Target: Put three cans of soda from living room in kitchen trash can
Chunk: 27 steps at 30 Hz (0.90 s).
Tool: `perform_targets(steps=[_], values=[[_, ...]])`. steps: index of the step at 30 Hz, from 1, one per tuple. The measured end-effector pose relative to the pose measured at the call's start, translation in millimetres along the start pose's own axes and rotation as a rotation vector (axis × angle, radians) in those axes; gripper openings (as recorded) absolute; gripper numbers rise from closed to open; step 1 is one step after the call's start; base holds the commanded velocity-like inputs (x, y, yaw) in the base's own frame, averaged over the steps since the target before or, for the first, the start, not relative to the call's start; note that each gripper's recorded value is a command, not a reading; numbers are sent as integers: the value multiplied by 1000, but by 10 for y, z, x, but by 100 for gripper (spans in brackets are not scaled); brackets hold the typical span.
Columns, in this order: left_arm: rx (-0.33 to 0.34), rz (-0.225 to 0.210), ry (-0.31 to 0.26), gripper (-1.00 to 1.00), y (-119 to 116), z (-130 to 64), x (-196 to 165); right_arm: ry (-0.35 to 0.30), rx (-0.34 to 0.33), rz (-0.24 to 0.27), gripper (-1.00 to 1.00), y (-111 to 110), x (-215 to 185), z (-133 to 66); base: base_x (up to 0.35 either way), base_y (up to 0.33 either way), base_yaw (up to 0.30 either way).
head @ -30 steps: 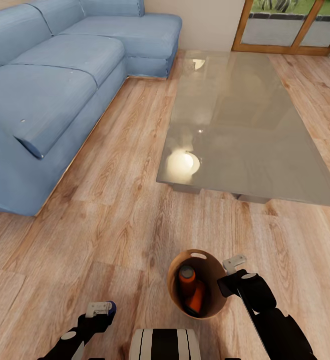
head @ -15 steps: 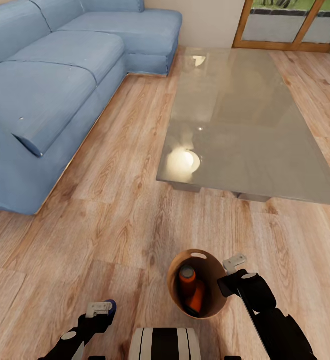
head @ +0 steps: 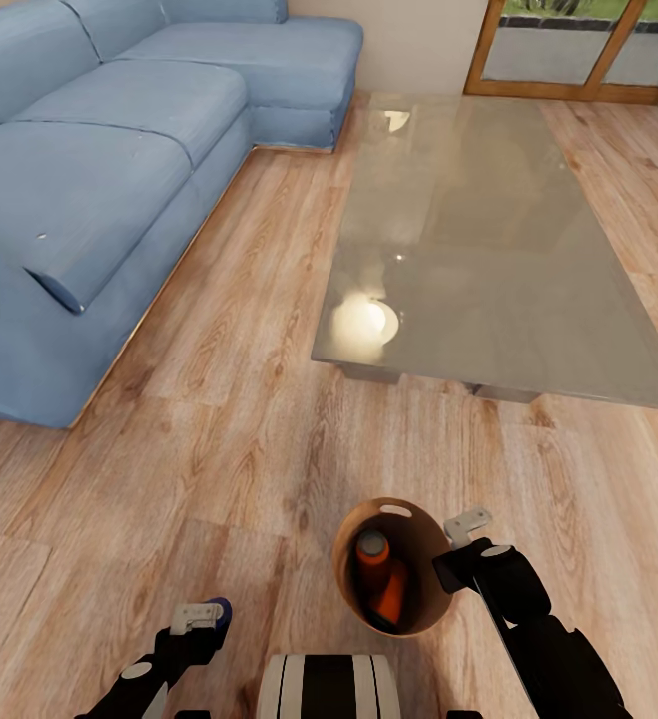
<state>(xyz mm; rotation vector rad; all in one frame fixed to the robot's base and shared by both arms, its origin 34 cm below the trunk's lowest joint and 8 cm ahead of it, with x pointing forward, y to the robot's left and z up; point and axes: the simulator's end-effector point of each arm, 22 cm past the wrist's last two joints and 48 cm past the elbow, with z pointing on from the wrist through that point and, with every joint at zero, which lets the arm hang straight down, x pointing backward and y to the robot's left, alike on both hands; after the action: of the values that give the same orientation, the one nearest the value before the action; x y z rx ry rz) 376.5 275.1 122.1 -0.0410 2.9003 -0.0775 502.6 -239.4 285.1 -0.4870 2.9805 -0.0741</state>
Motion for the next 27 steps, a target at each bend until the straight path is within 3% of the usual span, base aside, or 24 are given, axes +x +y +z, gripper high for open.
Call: perform_targets(steps=[7,8,27], values=[[0,0,2,100,-1,0,8,0,0,0,-100,0,0,0,0,0,0],[0,0,2,-100,-3,0,8,0,0,0,-100,0,0,0,0,0,0],[0,-4,2,-100,-8,-6,4,-3,2,0,-100,-8,-11,-13,0,0,-7]])
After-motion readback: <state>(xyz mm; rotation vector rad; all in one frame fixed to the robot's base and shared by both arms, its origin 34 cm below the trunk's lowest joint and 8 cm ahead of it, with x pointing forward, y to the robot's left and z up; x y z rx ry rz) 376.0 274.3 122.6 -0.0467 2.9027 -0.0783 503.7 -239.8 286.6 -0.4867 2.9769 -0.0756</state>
